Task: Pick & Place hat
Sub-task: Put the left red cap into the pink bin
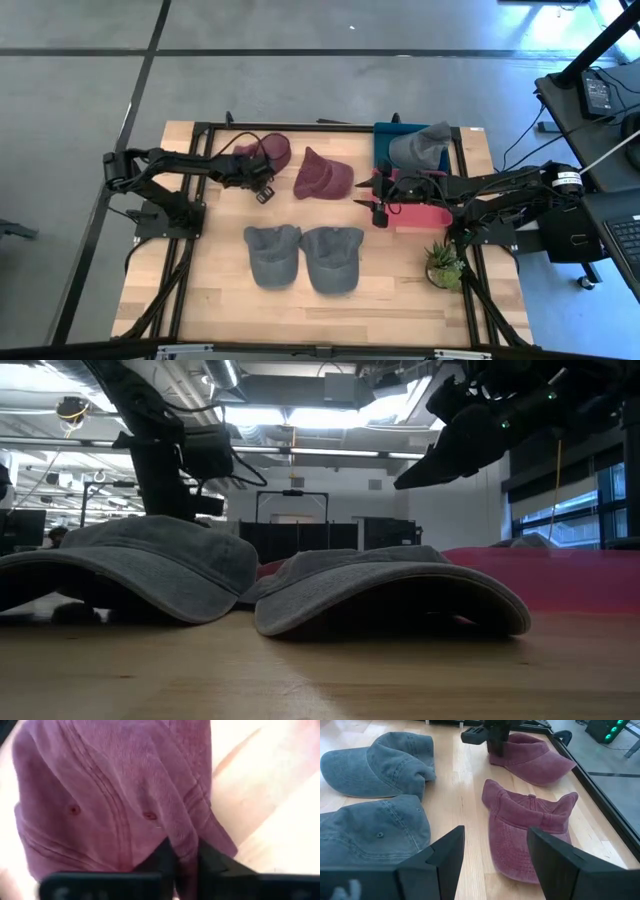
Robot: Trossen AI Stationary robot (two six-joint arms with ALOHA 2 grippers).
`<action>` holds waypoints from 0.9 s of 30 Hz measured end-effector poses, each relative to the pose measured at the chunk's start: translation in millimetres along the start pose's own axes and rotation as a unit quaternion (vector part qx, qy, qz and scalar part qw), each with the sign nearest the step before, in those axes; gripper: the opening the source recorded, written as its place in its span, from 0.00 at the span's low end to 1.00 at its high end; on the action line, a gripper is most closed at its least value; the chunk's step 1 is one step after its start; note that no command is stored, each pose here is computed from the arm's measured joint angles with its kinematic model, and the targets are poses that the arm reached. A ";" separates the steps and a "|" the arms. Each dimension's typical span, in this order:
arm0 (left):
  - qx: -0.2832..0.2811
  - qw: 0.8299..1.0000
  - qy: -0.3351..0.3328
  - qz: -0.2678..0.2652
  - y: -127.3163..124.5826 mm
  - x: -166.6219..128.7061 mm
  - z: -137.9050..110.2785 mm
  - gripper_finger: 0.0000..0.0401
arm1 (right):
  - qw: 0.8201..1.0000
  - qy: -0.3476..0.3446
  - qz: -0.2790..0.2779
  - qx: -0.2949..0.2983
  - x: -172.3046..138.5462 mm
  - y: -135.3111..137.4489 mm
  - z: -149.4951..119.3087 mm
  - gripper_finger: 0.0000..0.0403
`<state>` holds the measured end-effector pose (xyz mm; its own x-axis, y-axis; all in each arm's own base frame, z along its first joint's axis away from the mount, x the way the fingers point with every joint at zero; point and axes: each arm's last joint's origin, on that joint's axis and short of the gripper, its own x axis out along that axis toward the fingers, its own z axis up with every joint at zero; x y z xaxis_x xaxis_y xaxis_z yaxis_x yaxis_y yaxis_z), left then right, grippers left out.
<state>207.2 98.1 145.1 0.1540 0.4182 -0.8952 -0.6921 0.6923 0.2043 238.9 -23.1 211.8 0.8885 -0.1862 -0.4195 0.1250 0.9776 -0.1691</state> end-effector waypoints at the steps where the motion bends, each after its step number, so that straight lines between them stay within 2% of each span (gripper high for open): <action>1: 0.010 1.000 -0.002 -0.001 0.2 -2.3 1.9 0.04 | 1.000 0.000 0.000 0.000 0.0 0.0 0.0 0.53; 6: 0.092 0.996 0.009 -0.001 1.5 -23.5 17.3 0.03 | 1.000 0.000 0.000 0.010 0.0 0.0 0.0 0.53; 9: 0.159 0.987 0.016 0.012 -1.4 -42.0 28.7 0.02 | 1.000 -0.001 0.000 0.025 -0.1 -0.3 2.5 0.53; 12: 0.255 0.966 0.010 0.030 -7.9 -61.8 38.4 0.02 | 1.000 0.008 0.001 0.027 -1.0 -1.6 11.0 0.53; 17: 0.392 0.917 -0.029 0.074 -21.4 -93.7 53.5 0.02 | 0.999 0.030 0.003 0.036 -6.0 -5.6 36.0 0.53; 19: 0.457 0.885 -0.045 0.079 -28.8 -103.6 56.3 0.02 | 0.999 0.038 0.004 0.036 -8.6 -7.0 44.7 0.53; 21: 0.534 0.840 -0.056 0.084 -37.2 -112.4 56.7 0.02 | 0.998 0.044 0.004 0.035 -11.4 -8.4 52.5 0.53; 24: 0.648 0.748 -0.063 0.132 -48.8 -121.0 54.3 0.02 | 0.998 0.053 0.012 0.029 -16.2 -10.2 64.3 0.53; 27: 0.723 0.660 -0.072 0.191 -60.0 -128.8 54.4 0.02 | 0.998 0.049 0.029 0.017 -21.4 -11.6 77.6 0.53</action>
<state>267.2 34.7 269.7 0.3004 0.7047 -0.6428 0.6814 0.3131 0.6616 252.7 -22.9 291.9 0.8472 -0.1369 -0.5133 0.0912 0.9894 -0.1134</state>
